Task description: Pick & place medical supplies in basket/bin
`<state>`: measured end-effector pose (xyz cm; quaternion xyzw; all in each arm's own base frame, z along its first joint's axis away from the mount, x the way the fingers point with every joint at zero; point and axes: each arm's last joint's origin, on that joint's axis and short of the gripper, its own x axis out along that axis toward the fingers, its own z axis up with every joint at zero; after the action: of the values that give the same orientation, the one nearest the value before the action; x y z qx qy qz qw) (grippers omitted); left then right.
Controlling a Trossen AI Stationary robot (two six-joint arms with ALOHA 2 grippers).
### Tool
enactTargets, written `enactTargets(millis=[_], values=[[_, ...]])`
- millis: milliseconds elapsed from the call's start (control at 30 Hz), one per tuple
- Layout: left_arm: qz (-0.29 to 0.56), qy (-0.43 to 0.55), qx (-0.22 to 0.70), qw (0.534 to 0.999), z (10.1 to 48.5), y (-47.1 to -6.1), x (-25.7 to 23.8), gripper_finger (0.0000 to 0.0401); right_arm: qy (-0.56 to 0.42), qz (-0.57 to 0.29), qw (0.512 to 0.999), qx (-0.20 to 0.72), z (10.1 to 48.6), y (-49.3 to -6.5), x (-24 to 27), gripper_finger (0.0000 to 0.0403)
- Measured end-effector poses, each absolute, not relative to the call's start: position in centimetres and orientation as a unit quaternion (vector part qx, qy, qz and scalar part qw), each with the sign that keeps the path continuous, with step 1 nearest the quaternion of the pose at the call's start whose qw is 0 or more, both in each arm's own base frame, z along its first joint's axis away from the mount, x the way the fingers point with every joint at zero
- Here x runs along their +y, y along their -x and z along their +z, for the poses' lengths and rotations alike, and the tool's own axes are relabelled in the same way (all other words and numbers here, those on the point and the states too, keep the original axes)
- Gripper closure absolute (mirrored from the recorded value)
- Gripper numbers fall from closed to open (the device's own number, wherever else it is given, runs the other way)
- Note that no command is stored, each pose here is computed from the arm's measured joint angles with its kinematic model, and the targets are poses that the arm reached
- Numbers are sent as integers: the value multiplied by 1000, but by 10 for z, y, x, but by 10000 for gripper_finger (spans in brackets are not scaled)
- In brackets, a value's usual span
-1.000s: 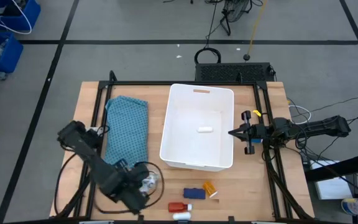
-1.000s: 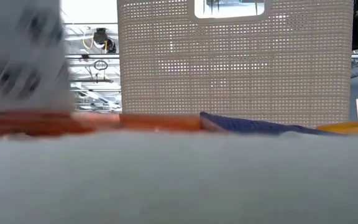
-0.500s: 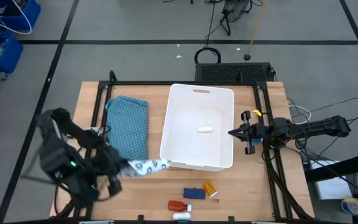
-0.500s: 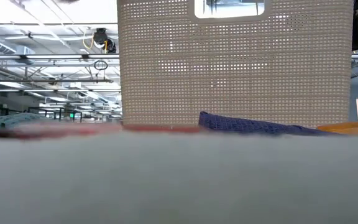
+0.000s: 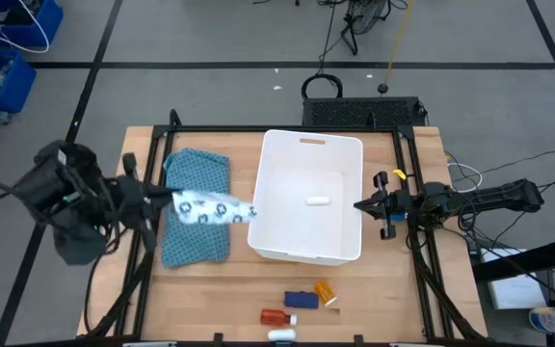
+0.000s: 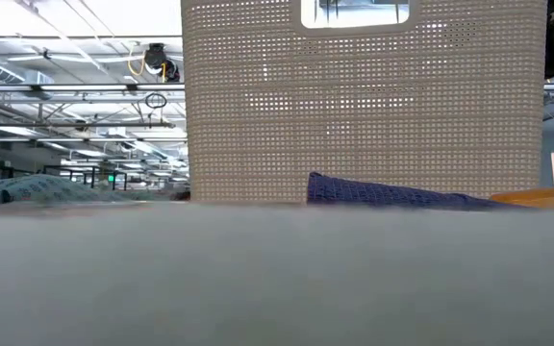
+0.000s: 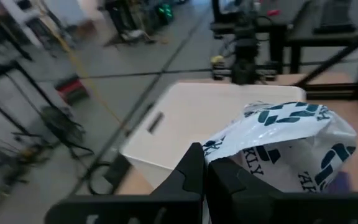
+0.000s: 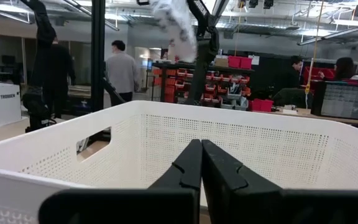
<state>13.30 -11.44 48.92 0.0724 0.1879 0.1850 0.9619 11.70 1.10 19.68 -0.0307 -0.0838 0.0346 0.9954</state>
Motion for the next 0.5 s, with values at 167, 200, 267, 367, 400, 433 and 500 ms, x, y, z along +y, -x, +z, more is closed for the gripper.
enactTargets(millis=[167, 200, 267, 367, 400, 433, 500], values=[[203, -118, 192, 953, 491, -134, -104, 401, 37, 34, 995, -87, 197, -117, 11, 403], [206, -124, 193, 951, 492, -135, -102, 401, 35, 34, 995, -88, 197, -117, 11, 403], [213, -128, 194, 949, 493, -136, -98, 401, 30, 34, 995, -88, 198, -117, 11, 403], [221, -130, 195, 947, 495, -139, -94, 401, 28, 34, 995, -88, 198, -117, 11, 403], [219, -132, 197, 946, 495, -141, -94, 401, 28, 34, 995, -88, 198, -117, 11, 403], [218, -133, 196, 947, 496, -142, -93, 401, 28, 34, 995, -88, 198, -117, 11, 403], [207, -128, 193, 951, 499, -147, -94, 401, 27, 34, 995, -88, 198, -117, 11, 403]])
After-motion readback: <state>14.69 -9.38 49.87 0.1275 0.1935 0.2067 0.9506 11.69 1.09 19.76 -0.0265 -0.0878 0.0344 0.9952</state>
